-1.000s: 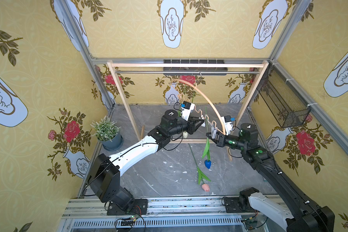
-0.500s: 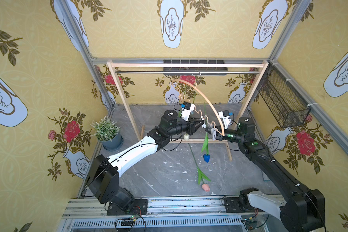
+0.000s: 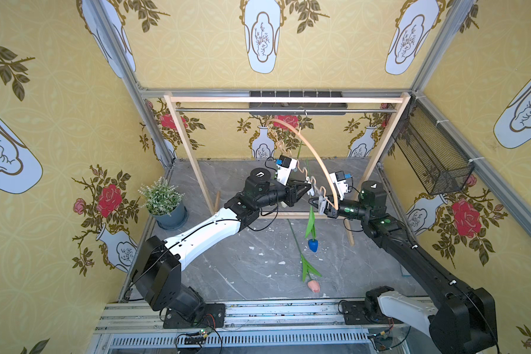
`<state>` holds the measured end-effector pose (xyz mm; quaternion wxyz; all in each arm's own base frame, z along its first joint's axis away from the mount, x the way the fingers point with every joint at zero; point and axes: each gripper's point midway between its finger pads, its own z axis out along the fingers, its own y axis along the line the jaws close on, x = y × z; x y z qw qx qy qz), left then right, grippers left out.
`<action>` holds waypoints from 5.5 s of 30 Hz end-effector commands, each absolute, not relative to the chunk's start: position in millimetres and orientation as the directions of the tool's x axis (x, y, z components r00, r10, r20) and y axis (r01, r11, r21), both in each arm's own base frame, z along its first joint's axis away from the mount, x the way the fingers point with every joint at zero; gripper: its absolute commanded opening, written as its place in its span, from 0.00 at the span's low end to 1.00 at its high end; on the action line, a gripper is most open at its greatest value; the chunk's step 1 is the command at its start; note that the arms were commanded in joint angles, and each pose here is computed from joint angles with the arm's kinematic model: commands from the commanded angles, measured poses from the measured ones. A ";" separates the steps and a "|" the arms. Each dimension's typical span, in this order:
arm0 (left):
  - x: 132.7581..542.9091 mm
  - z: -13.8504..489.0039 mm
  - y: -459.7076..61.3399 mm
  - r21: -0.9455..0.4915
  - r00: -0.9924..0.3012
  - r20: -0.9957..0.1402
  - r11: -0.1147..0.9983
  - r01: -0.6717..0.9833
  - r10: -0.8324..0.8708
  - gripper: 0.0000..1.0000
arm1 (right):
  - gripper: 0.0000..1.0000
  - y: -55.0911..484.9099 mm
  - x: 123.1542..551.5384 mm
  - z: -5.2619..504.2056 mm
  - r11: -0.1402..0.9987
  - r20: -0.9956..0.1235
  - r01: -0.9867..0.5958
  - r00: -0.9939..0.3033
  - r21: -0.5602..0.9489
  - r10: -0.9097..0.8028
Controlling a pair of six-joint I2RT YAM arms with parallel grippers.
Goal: Dry the flowers on a clothes hanger
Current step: Clamp the flower onto the hanger, then pick up the flower at the center of the board.
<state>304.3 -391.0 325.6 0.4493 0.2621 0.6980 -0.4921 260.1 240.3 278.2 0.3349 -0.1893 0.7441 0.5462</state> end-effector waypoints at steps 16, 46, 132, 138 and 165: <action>302.9 330.5 -390.3 -0.444 -0.442 -0.892 0.365 0.819 -0.094 0.25 | 0.00 241.7 259.7 306.0 0.319 -0.779 -0.722 -0.619 0.614 0.099; 301.6 333.9 -390.9 -0.465 -0.462 -0.881 0.353 0.812 -0.099 0.37 | 0.00 242.6 249.2 302.0 0.346 -0.812 -0.754 -0.582 0.558 0.040; 264.1 247.0 -206.5 -0.503 -0.463 -0.825 0.793 0.344 -0.323 0.57 | 0.00 278.3 184.3 55.1 0.816 -0.551 -0.449 -0.810 0.364 -0.200; 261.3 239.0 -213.7 -0.537 -0.507 -0.797 0.769 0.347 -0.328 0.57 | 0.00 297.1 168.4 94.3 0.668 -0.620 -0.545 -0.769 0.507 -0.157; 235.7 203.5 -267.6 -0.738 -0.729 -0.612 0.554 0.385 -0.307 0.53 | 0.00 341.9 160.0 176.9 0.386 -0.682 -0.634 -0.731 0.670 -0.018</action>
